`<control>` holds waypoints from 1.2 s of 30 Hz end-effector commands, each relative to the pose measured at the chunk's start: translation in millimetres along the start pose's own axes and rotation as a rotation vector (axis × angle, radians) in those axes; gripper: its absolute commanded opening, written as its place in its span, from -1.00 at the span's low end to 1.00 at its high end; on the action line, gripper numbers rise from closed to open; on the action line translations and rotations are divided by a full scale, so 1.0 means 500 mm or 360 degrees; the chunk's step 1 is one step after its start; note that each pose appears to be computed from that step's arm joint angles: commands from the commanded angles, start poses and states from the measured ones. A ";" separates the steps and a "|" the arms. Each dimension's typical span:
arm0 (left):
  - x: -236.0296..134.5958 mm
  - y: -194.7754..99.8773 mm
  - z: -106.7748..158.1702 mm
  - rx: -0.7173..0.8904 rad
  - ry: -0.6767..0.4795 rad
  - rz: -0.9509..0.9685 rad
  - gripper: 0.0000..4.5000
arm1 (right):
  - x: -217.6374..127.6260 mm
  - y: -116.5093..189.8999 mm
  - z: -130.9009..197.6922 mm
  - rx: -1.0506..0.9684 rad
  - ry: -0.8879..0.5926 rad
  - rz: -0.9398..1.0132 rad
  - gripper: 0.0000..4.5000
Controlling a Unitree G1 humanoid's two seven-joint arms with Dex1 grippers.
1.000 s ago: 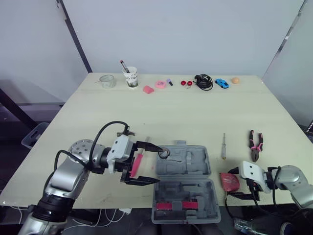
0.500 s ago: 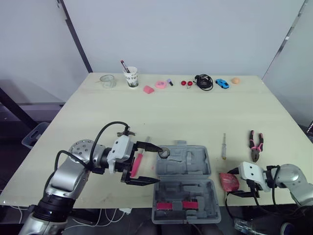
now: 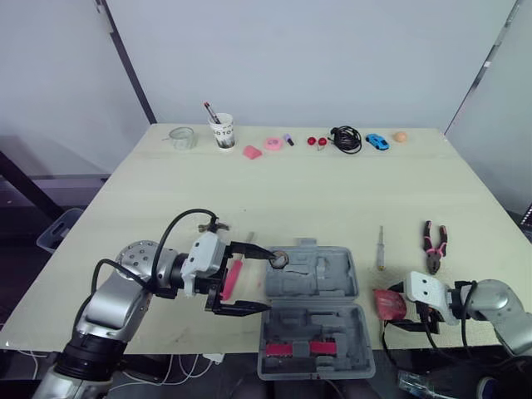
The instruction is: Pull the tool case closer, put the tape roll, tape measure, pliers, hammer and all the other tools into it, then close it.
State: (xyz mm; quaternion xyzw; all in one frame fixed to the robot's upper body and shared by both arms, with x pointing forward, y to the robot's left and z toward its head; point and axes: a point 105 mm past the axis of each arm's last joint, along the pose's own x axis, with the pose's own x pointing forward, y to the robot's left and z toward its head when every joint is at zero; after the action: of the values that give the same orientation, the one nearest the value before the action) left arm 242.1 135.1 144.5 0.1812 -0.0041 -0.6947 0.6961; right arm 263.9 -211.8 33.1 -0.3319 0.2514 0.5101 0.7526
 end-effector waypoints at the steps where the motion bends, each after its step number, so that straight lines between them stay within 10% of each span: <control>1: -0.010 0.006 0.012 0.0024 -0.0023 0.0068 1.00 | -0.039 -0.039 0.028 -0.0042 0.0085 -0.0114 0.38; 18: -0.042 0.019 0.016 -0.0052 -0.0043 0.0467 1.00 | 0.009 -0.119 0.261 -0.0182 0.0286 -0.0149 0.38; 36: -0.080 0.012 -0.005 -0.0083 0.0064 0.0547 1.00 | 0.128 -0.102 0.270 -0.0301 0.0527 -0.0039 0.38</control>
State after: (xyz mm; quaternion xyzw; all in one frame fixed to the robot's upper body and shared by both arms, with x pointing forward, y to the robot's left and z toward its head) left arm 248.0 173.5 146.9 0.1628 0.0085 -0.5602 0.8122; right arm 332.5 -91.2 74.7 -0.4664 0.3455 0.4665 0.6674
